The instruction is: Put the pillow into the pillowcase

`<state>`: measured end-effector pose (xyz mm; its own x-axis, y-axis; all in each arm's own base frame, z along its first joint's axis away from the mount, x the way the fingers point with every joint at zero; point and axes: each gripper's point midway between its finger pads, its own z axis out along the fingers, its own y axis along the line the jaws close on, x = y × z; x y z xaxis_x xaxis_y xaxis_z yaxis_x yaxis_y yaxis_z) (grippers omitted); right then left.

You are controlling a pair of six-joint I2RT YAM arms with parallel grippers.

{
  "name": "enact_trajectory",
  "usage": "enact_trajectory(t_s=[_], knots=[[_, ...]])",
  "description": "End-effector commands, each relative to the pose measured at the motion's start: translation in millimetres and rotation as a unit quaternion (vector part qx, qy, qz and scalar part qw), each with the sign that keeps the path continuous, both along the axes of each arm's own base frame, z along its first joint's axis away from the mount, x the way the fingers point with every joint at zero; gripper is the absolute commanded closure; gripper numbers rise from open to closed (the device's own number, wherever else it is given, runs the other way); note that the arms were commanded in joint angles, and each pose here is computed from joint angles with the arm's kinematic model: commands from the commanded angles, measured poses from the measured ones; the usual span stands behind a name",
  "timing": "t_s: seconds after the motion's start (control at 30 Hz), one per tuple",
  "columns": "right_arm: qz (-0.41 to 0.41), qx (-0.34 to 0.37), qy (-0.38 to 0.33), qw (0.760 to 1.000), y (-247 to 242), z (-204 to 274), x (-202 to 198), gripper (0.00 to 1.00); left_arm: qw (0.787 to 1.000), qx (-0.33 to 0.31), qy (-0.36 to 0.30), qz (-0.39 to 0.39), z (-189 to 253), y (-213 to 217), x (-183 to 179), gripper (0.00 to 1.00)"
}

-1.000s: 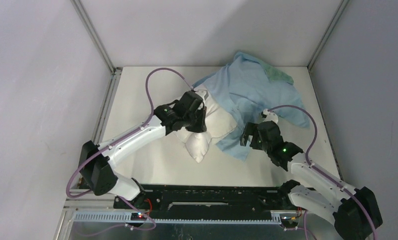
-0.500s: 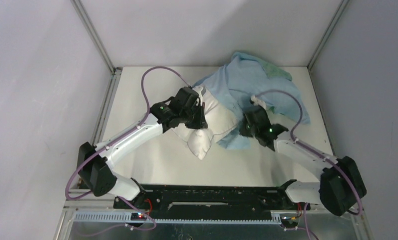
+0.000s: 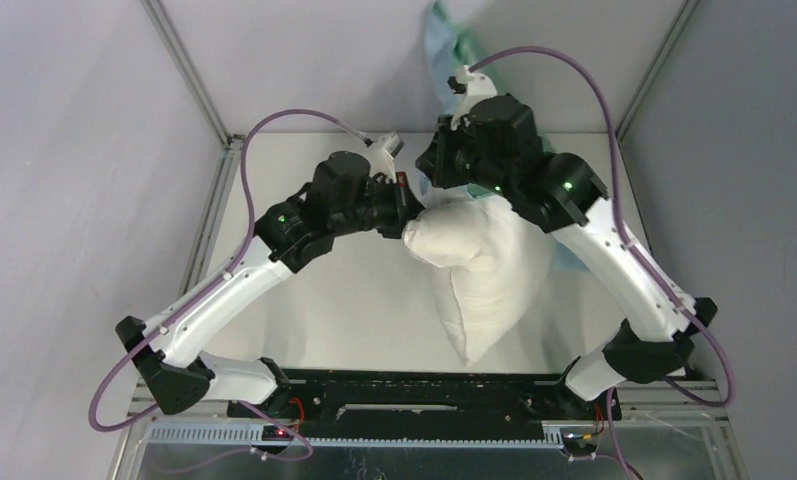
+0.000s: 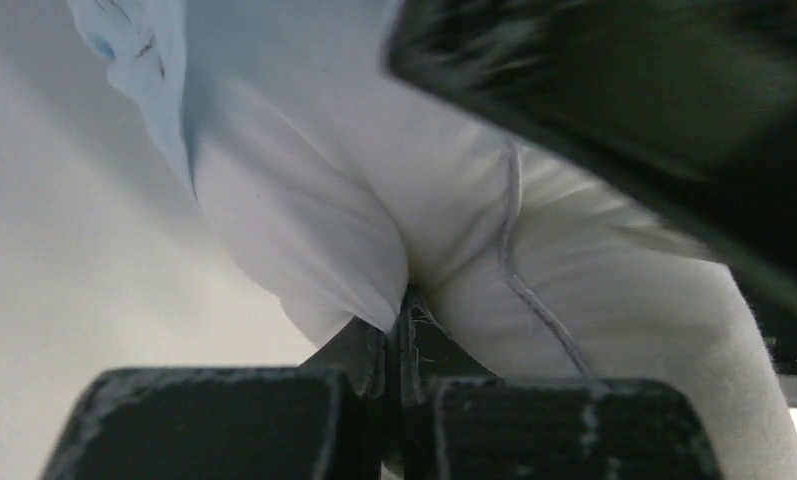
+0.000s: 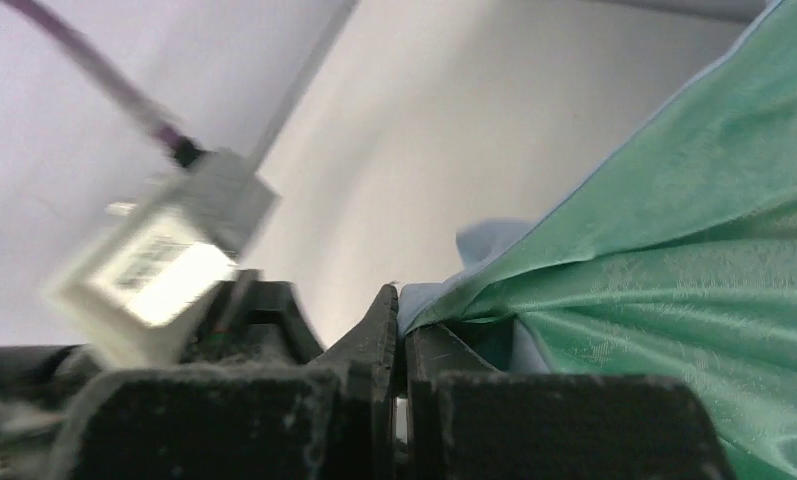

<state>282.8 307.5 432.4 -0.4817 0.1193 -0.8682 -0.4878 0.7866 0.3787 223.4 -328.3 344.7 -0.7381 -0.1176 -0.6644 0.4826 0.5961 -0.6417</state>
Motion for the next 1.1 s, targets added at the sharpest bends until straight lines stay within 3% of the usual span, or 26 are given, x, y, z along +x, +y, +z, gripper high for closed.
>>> enact_trajectory(t_s=[0.0,0.17,0.2,0.33,0.4,0.5,0.73,0.9,1.0,1.07], knots=[[0.035,-0.029,0.052,0.998,20,-49,15,1.0,0.998,-0.024,-0.004,0.059,1,20,29,1.0],[0.049,-0.047,0.106,0.992,32,-116,36,1.0,0.991,-0.01,0.089,0.096,-95,49,56,1.0],[0.055,-0.056,0.11,0.991,36,-124,36,0.95,0.988,-0.003,0.105,0.111,-117,58,61,1.0],[0.068,-0.085,0.077,0.991,41,-123,23,0.39,0.978,0.007,0.143,0.154,-171,89,72,1.0],[0.054,-0.107,0.047,0.992,34,-119,18,0.2,0.974,0.022,0.146,0.171,-184,102,77,1.0],[0.039,-0.14,0.015,0.989,20,-120,14,0.04,0.972,0.031,0.146,0.183,-192,112,80,1.0],[0.039,-0.248,-0.023,0.968,-9,-165,9,0.01,0.97,0.03,0.15,0.189,-201,120,86,1.0],[0.008,-0.3,-0.026,0.953,-32,-187,17,0.06,0.97,0.03,0.15,0.189,-202,122,87,1.0],[-0.005,-0.31,-0.022,0.951,-40,-192,26,0.15,0.97,0.032,0.148,0.189,-201,123,88,1.0],[-0.019,-0.312,-0.025,0.95,-42,-192,34,0.3,0.97,0.034,0.149,0.191,-202,124,89,1.0]])
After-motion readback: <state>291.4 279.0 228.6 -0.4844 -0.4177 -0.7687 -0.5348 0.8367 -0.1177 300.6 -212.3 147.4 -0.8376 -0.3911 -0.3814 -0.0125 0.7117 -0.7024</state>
